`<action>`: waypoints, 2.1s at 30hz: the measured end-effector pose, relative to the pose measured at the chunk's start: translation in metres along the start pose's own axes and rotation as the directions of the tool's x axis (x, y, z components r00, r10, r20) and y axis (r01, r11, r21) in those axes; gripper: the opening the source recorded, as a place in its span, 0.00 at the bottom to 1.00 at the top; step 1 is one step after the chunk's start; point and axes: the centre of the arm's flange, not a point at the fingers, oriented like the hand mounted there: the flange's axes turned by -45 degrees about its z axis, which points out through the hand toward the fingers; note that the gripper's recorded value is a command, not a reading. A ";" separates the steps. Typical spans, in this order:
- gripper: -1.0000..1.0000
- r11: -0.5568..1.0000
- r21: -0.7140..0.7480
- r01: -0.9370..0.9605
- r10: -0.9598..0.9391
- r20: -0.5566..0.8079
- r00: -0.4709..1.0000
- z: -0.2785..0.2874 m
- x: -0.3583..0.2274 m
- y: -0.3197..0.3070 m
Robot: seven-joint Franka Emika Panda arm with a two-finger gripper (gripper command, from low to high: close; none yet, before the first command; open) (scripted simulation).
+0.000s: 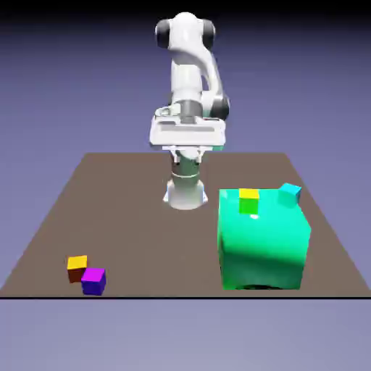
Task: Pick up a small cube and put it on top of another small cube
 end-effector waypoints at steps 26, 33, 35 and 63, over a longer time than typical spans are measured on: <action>0.50 0.989 0.129 -0.070 0.006 0.440 0.898 0.175 -0.121 0.223; 0.50 0.991 0.135 -0.016 -0.046 0.443 0.895 0.192 -0.159 0.279; 0.50 0.991 0.132 0.012 -0.069 0.437 0.897 0.194 -0.168 0.294; 0.00 0.403 0.690 0.602 -0.795 -0.063 0.604 0.215 -0.022 0.107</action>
